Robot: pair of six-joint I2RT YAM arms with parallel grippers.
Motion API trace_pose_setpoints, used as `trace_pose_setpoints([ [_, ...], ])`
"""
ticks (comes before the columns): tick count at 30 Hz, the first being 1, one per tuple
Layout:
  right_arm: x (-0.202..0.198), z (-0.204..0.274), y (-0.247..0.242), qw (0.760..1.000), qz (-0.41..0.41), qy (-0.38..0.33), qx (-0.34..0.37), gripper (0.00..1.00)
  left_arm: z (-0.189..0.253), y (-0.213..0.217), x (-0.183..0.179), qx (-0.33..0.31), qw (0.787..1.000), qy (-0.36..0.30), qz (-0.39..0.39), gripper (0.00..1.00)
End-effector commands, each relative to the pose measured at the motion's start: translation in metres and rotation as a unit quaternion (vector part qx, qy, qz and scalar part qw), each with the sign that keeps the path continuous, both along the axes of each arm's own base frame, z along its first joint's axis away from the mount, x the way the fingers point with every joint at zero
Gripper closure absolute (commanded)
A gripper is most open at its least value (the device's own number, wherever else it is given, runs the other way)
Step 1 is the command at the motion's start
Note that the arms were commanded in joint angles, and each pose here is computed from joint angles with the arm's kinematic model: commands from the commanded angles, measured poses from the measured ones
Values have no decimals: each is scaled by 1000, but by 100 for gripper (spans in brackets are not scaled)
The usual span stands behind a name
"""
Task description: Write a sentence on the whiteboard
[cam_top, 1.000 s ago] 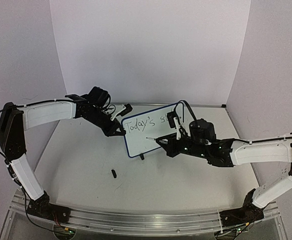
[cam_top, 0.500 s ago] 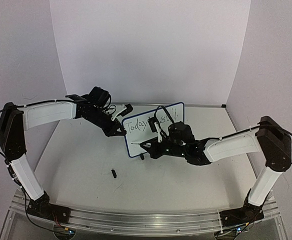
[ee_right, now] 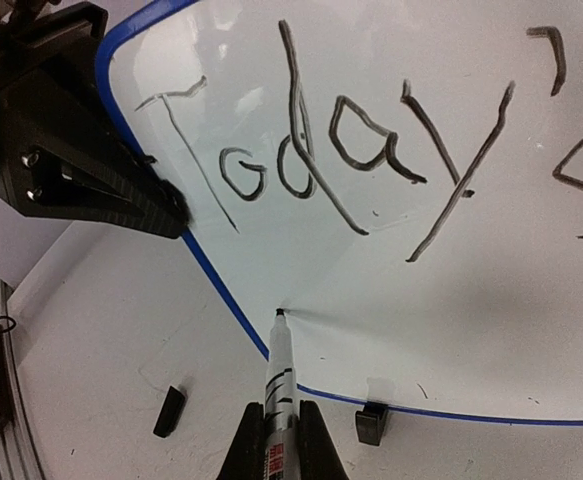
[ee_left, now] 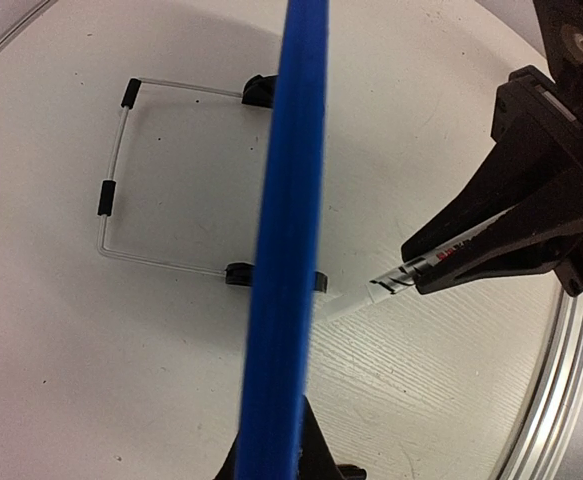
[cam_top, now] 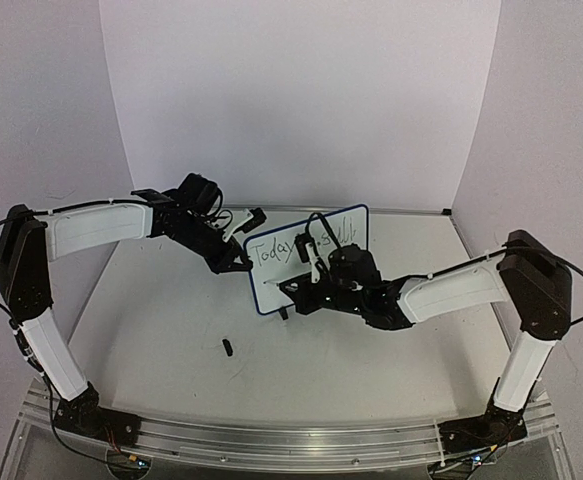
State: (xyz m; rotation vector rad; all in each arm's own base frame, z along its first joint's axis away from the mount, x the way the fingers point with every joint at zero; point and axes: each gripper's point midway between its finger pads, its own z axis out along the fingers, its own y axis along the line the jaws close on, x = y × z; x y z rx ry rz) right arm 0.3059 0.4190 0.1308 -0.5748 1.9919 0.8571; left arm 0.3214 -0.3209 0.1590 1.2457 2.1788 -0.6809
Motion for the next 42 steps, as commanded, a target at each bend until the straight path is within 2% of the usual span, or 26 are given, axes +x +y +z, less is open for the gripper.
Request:
trace_pose_setpoints([
  [1, 11, 14, 9, 1000, -14, -22, 12, 100, -28, 16, -1, 63, 998, 6, 9, 100],
  [9, 10, 3, 13, 1000, -2, -14, -9, 100, -28, 17, -1, 64, 998, 4, 9, 100],
  [18, 13, -16, -6, 998, -40, -2, -42, 100, -28, 17, -1, 64, 998, 4, 9, 100],
  [34, 15, 37, -7, 998, -45, -44, 1, 100, -27, 17, -1, 64, 998, 4, 9, 100],
  [42, 11, 33, 4, 999, -19, -34, 5, 100, -27, 17, -1, 64, 998, 4, 9, 100],
])
